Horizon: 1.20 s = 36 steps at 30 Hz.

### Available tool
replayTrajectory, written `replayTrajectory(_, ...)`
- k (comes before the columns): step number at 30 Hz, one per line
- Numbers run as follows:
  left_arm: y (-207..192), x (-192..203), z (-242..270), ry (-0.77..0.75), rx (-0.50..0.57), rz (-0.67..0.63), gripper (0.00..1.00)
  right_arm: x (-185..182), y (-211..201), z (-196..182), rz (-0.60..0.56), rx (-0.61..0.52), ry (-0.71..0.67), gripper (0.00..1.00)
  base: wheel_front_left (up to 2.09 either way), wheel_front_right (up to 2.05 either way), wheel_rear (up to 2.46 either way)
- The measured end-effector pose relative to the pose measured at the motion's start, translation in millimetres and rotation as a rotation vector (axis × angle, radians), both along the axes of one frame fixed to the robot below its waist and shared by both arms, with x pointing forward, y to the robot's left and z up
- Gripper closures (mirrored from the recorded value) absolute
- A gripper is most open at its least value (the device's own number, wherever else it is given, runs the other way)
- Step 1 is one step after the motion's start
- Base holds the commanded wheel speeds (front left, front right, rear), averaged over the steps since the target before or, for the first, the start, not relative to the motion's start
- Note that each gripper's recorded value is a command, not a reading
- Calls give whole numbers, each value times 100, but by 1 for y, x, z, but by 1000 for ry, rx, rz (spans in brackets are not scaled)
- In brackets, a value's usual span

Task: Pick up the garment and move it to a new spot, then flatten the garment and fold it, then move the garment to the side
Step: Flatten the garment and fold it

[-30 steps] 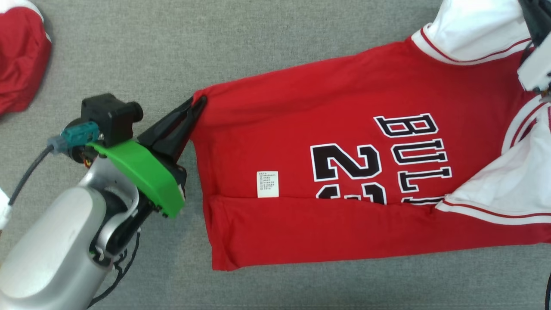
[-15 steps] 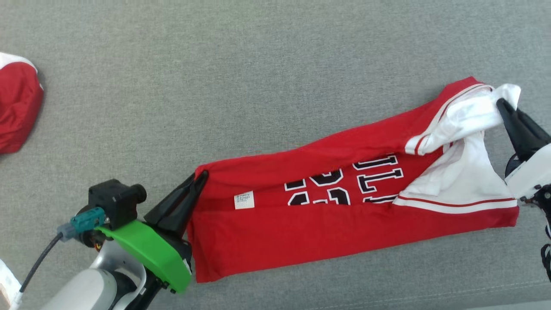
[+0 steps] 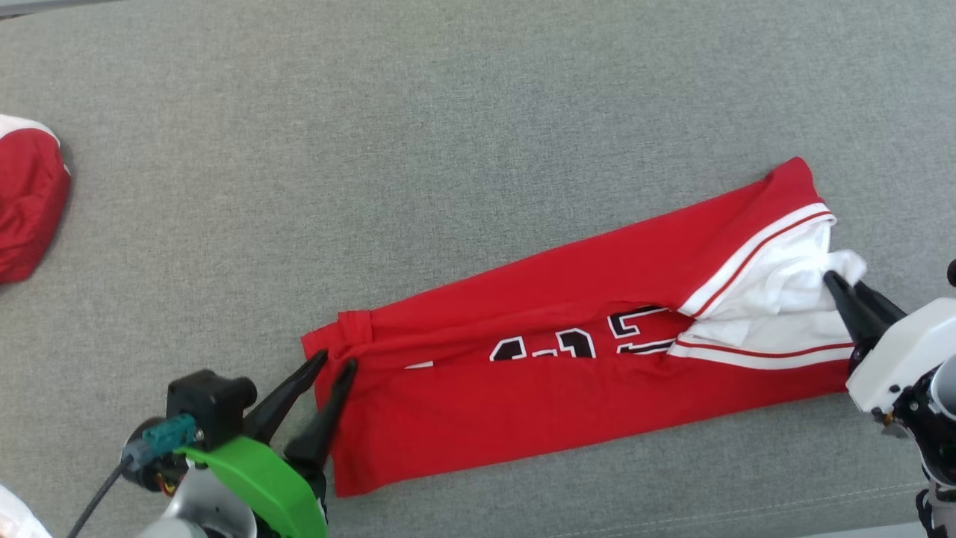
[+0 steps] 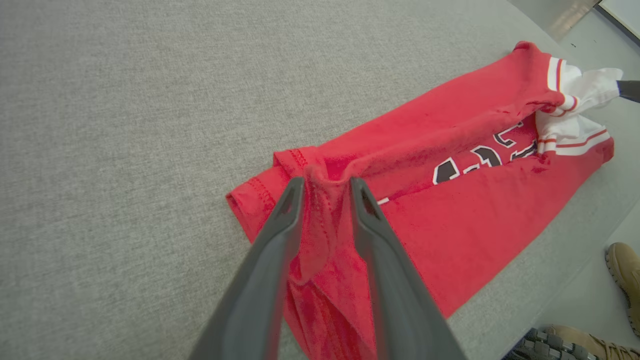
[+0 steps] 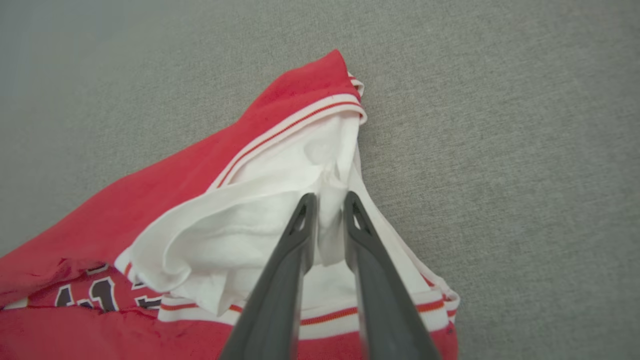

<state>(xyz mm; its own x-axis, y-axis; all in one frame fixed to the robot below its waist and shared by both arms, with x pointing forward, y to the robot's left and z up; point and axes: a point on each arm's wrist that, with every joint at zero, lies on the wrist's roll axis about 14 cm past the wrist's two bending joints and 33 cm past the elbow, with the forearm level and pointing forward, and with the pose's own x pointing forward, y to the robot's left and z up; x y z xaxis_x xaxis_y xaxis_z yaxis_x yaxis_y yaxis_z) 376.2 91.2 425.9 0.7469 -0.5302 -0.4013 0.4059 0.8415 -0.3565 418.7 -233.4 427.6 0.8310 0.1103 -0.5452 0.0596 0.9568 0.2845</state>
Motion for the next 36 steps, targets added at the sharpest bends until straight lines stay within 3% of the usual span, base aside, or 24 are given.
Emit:
replayTrajectory(5,9,-24,-14,34,24,44,0,-14,-13,1,-22,-33,31,0,0,0,0)
replayTrajectory(12,32,0,13,-230,42,249,0,3,-32,20,-78,-60,0,0,0,0,0)
replayTrajectory(18,37,14,28,-334,49,357,0,23,-4,-4,-10,-51,86,0,0,0,0)
replayTrajectory(23,43,13,29,-360,44,404,0,18,-1,-42,62,-147,232,0,0,0,0)
replayTrajectory(27,52,8,26,-357,45,444,0,16,7,-58,94,-140,295,0,0,0,0)
replayTrajectory(28,56,7,24,-356,52,456,0,17,12,-60,102,-121,299,13,0,0,0)
replayTrajectory(29,58,5,23,-353,53,463,0,19,15,-60,104,-98,295,100,0,0,0)
replayTrajectory(32,59,1,23,-352,42,477,0,27,23,-51,62,14,235,100,0,0,0)
replayTrajectory(36,61,-3,23,-358,41,480,0,32,-6,-34,-17,24,176,100,0,0,0)
